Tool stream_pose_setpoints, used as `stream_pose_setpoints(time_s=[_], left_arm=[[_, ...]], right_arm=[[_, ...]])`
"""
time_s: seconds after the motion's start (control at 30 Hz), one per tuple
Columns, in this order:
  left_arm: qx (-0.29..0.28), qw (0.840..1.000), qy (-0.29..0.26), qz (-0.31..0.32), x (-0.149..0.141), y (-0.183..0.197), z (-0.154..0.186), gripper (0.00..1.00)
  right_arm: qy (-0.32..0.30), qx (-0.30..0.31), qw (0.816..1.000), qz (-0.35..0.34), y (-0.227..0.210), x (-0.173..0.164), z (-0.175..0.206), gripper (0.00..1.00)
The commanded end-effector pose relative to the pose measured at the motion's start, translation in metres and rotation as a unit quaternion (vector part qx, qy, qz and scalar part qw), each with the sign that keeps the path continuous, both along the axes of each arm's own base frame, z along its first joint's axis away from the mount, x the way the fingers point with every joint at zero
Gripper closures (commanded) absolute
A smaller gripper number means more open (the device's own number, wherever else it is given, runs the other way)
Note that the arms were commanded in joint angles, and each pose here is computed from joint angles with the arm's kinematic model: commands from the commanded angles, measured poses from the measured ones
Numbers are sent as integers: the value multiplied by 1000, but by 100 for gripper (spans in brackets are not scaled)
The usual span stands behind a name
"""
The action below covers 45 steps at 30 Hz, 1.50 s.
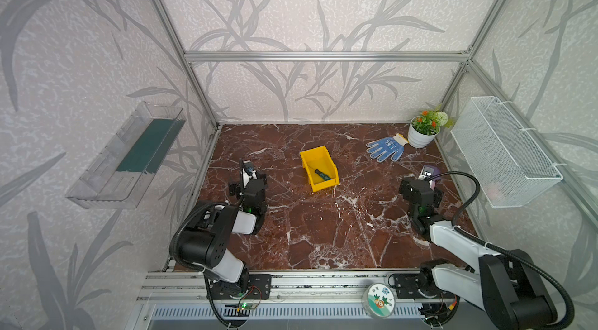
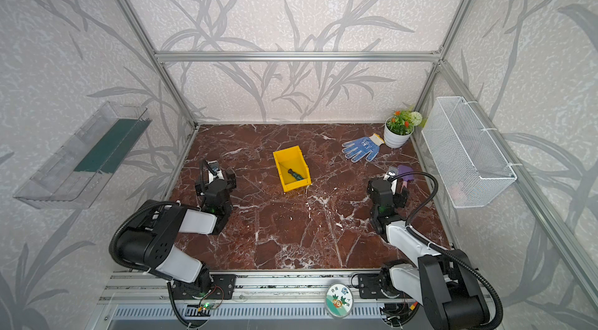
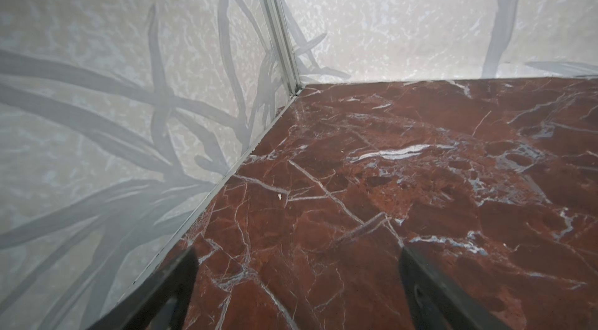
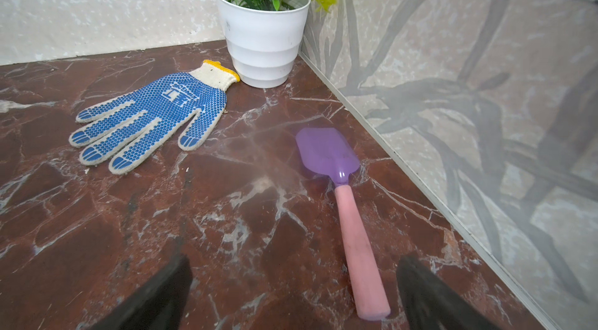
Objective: Put the screwdriver in the bin
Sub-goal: Reset both arms
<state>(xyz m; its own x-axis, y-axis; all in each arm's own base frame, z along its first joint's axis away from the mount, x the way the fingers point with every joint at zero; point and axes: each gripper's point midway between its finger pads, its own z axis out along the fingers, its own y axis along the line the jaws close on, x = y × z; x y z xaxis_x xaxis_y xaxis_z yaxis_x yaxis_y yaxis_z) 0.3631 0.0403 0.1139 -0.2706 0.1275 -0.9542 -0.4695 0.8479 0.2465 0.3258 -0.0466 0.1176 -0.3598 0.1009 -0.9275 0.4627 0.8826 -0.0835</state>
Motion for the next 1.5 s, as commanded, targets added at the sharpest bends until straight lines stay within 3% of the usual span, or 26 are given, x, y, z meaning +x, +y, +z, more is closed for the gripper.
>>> stream_pose_setpoints(time_s=[0.0, 0.27, 0.4, 0.53, 0.63, 0.77, 1.47], left_arm=[[-13, 998, -54, 6, -4, 4, 19, 1], [-16, 998, -59, -22, -2, 0, 17, 1], [-80, 995, -18, -55, 7, 8, -7, 1], [-93, 995, 9, -45, 21, 15, -12, 1], [-96, 994, 11, -41, 21, 17, -14, 1], [-96, 994, 9, -42, 22, 17, -13, 1], [-92, 995, 1, -44, 22, 17, -12, 1]], right_arm=[[-18, -15, 1000, -3, 0, 8, 11, 1], [-51, -35, 990, 124, 40, 40, 2, 1], [-67, -66, 969, 228, 75, 52, -15, 1], [-36, -55, 976, 209, 69, 59, -18, 1], [-22, -2, 980, 200, 54, 68, -25, 1], [-41, -12, 977, 209, 56, 69, -23, 1], [-25, -12, 974, 223, 62, 72, -25, 1]])
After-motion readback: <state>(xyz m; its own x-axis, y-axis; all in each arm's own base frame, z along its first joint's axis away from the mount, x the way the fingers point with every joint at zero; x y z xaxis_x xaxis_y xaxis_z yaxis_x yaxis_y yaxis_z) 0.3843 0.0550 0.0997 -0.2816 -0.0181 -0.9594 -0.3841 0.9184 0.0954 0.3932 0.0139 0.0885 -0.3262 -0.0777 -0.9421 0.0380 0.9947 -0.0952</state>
